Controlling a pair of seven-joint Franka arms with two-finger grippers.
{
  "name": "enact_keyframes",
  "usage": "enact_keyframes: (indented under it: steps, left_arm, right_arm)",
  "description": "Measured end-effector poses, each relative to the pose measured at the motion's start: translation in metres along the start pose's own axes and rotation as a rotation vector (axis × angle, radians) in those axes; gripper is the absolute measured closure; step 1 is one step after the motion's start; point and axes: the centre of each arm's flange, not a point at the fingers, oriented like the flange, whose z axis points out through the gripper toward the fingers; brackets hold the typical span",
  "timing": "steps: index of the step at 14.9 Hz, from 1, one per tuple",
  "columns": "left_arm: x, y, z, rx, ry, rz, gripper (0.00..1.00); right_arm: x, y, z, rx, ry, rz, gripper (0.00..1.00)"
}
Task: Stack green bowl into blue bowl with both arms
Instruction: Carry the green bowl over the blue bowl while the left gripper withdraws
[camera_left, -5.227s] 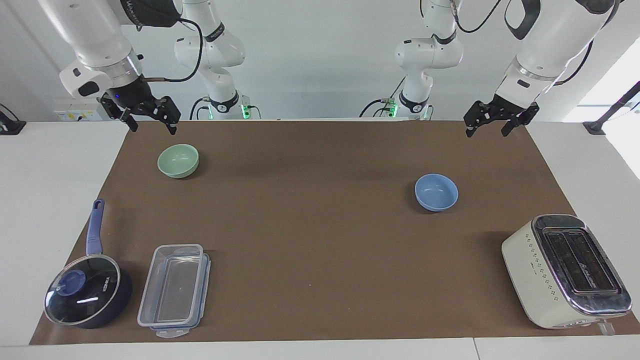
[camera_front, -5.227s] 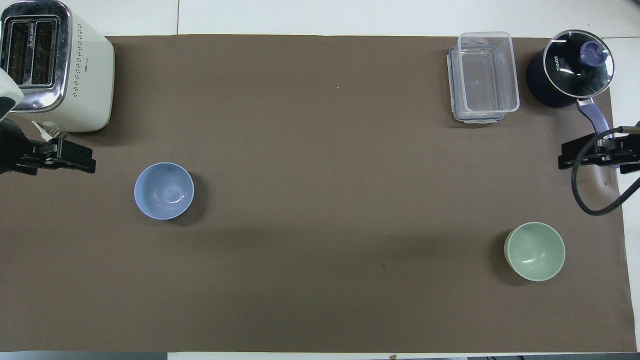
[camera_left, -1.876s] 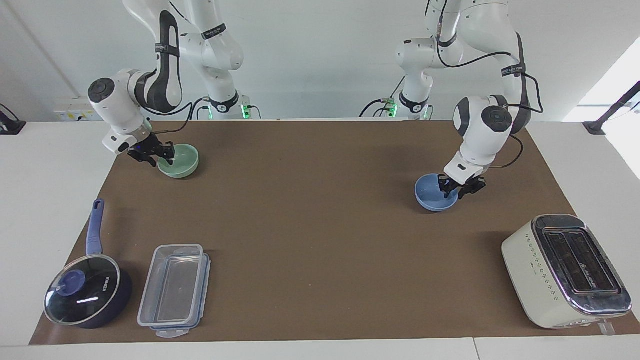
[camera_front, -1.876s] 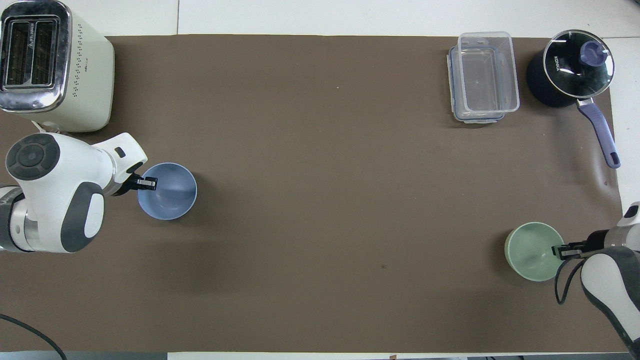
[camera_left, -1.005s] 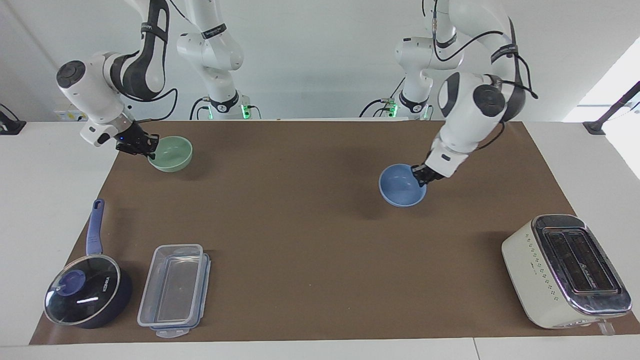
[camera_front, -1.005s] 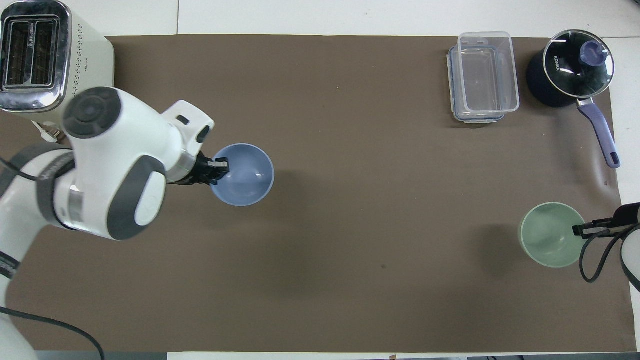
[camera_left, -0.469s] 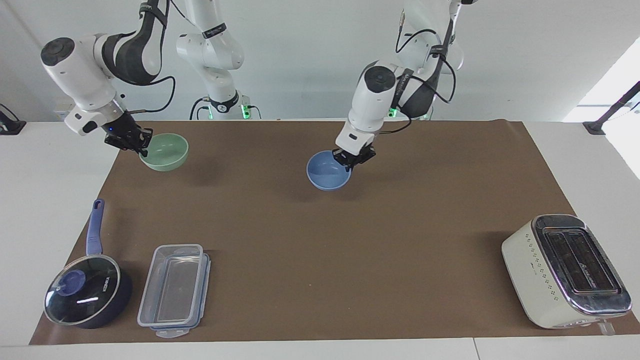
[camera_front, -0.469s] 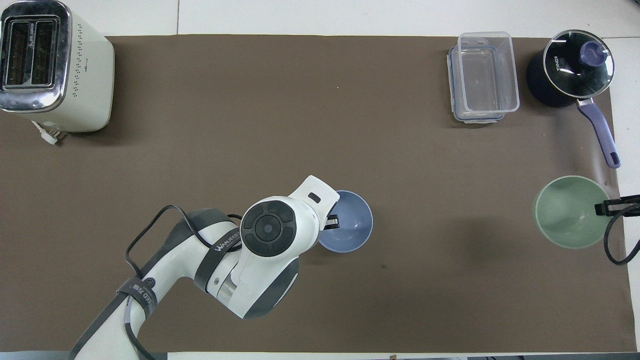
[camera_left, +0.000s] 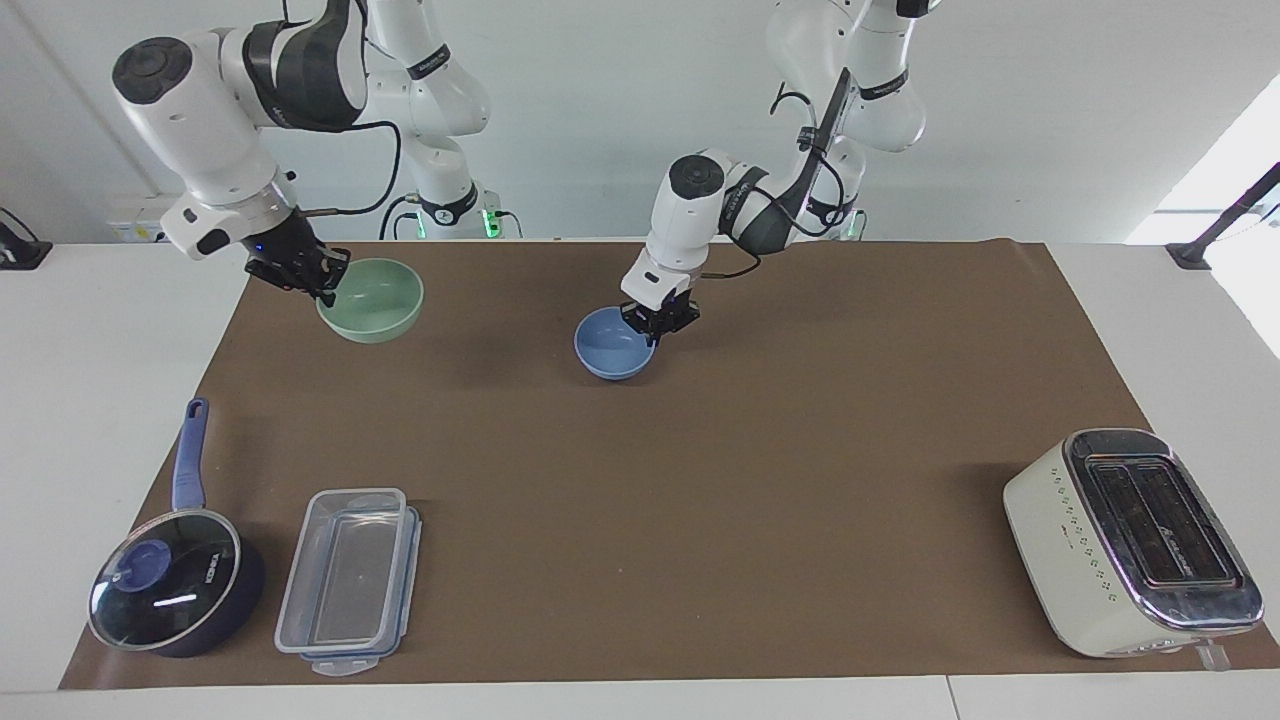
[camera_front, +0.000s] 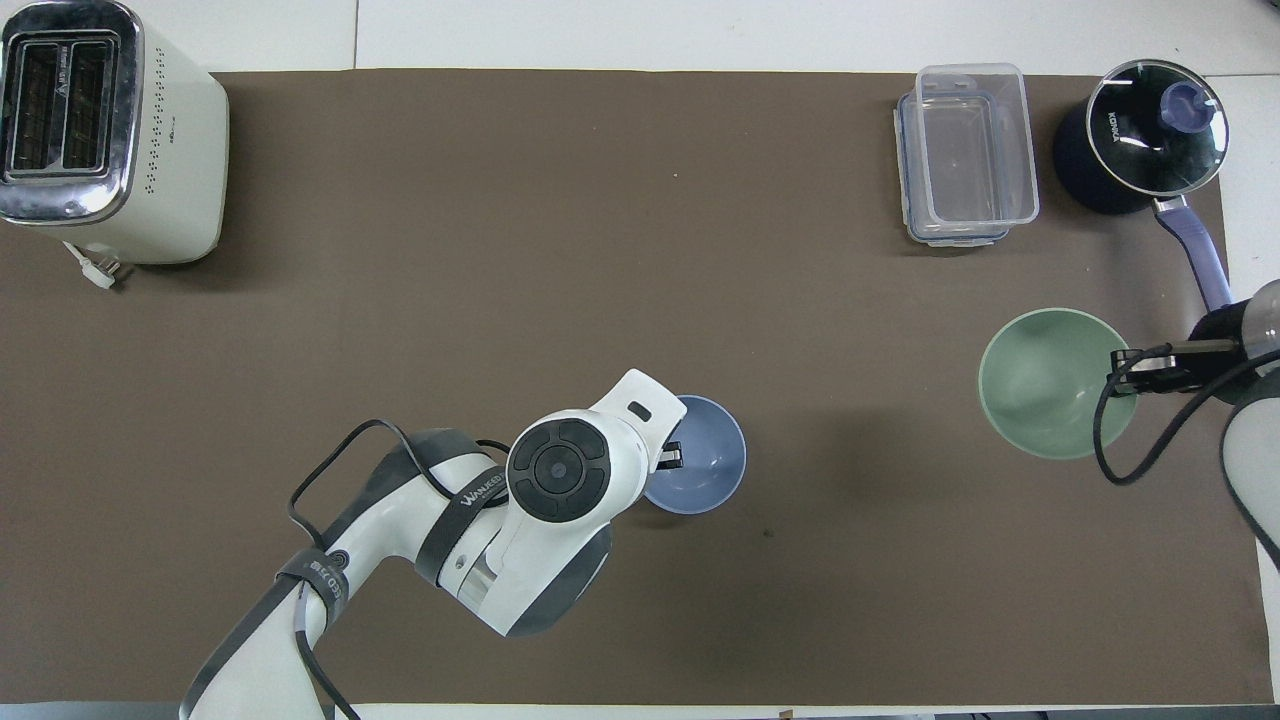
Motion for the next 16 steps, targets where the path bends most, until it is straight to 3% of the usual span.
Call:
enact_keyframes:
  steps: [1,3,6,8,10,16]
  left_arm:
    - [0.000,0.000,0.000,0.000,0.000,0.000,0.95]
    - [0.002,0.000,-0.001,-0.002,0.003,-0.003,0.80]
    - [0.020,-0.008,-0.017,-0.006,0.011,-0.034,0.47]
    - [0.051,-0.028,-0.051,0.008,-0.005,-0.070,0.20]
    - [0.090,-0.066,-0.092,0.023,-0.026,-0.080,0.01]
    - [0.154,-0.202,-0.157,0.028,-0.045,-0.073,0.00]
  right_arm:
    - [0.001,-0.017,-0.001,-0.002,0.003,0.014,0.95]
    - [0.001,-0.051,-0.002,-0.007,0.005,0.043,0.95]
    - [-0.006,-0.101,0.000,0.020,-0.001,0.082,0.95]
    - [-0.007,-0.117,0.003,0.101,-0.010,0.100,0.95]
    - [-0.006,-0.138,0.010,0.123,-0.008,0.109,0.95]
    - [-0.006,-0.238,0.065,0.118,-0.005,0.135,0.95]
